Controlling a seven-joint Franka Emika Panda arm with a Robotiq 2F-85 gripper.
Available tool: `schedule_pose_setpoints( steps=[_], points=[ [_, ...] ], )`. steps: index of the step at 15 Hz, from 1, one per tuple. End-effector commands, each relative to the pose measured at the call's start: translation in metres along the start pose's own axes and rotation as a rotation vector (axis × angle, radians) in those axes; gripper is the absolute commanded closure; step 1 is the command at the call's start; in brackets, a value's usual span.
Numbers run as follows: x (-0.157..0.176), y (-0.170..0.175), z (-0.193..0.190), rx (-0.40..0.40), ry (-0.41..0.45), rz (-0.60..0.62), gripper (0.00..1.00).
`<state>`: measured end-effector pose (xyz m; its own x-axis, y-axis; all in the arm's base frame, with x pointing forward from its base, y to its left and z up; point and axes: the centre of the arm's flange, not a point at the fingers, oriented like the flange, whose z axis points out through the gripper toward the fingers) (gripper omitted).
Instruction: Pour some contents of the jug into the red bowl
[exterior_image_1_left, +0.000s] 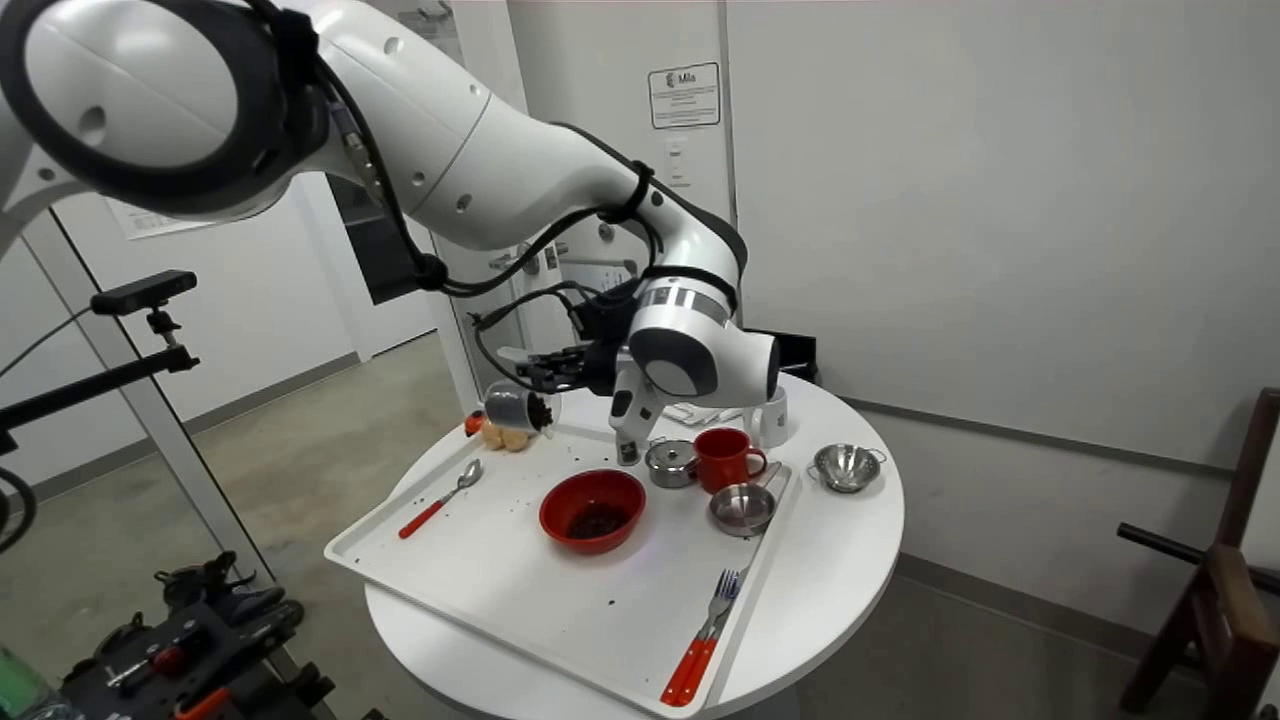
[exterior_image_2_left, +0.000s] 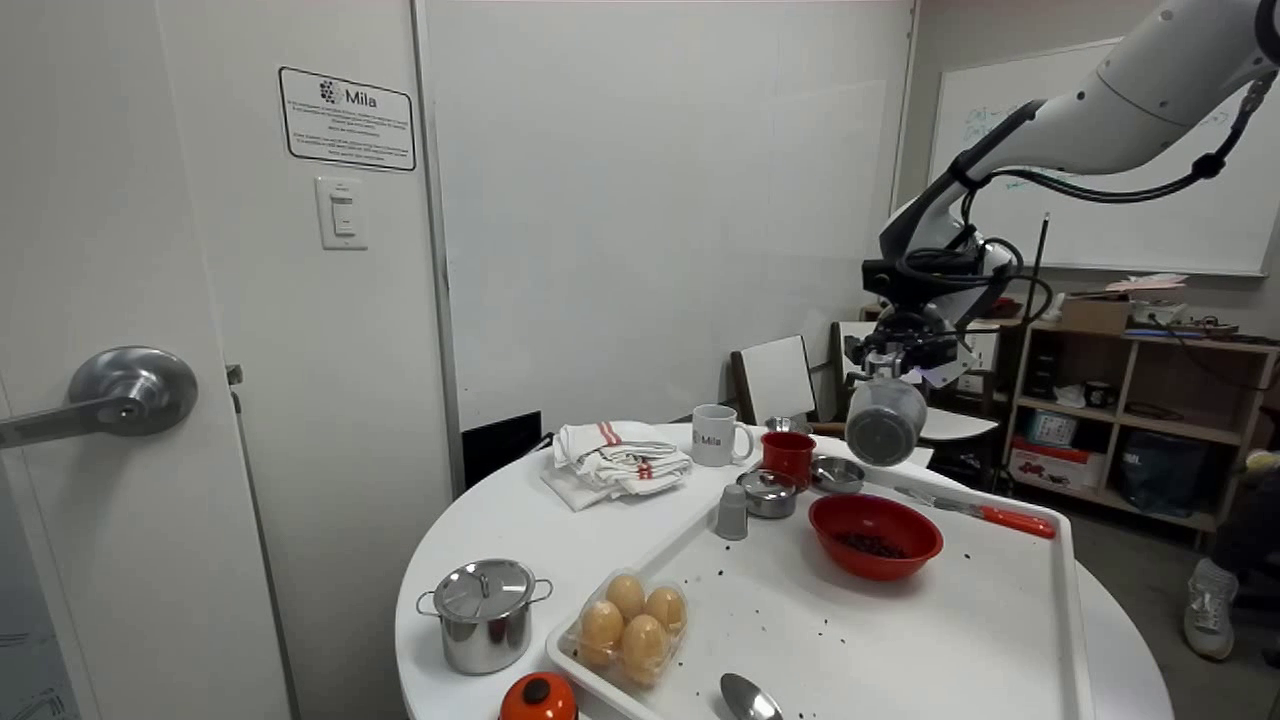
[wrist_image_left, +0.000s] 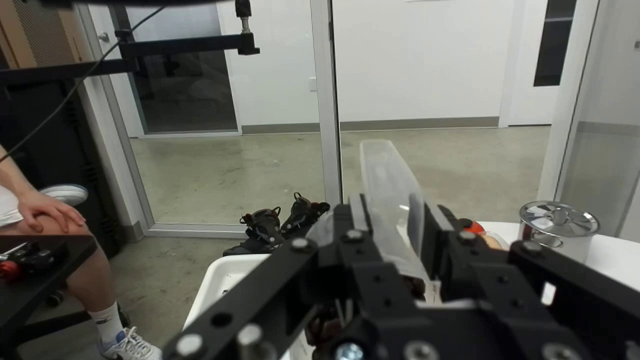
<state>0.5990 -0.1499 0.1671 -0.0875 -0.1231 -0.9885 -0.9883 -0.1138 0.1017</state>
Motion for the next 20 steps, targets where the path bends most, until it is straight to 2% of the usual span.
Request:
schedule_pose_setpoints(
  steps=[1, 6, 8, 14, 20],
  points=[
    [0.001, -0.011, -0.02, -0.004, -0.088, 0.017, 0.89],
    [0.003, -0.009, -0.03, -0.006, -0.14, 0.029, 0.89],
    [0.005, -0.012, -0.026, -0.003, -0.131, 0.051, 0.89],
    [0.006, -0.02, 0.001, -0.014, -0.046, 0.086, 0.89],
    [0.004, -0.034, 0.032, 0.02, 0.12, 0.092, 0.89]
  ],
)
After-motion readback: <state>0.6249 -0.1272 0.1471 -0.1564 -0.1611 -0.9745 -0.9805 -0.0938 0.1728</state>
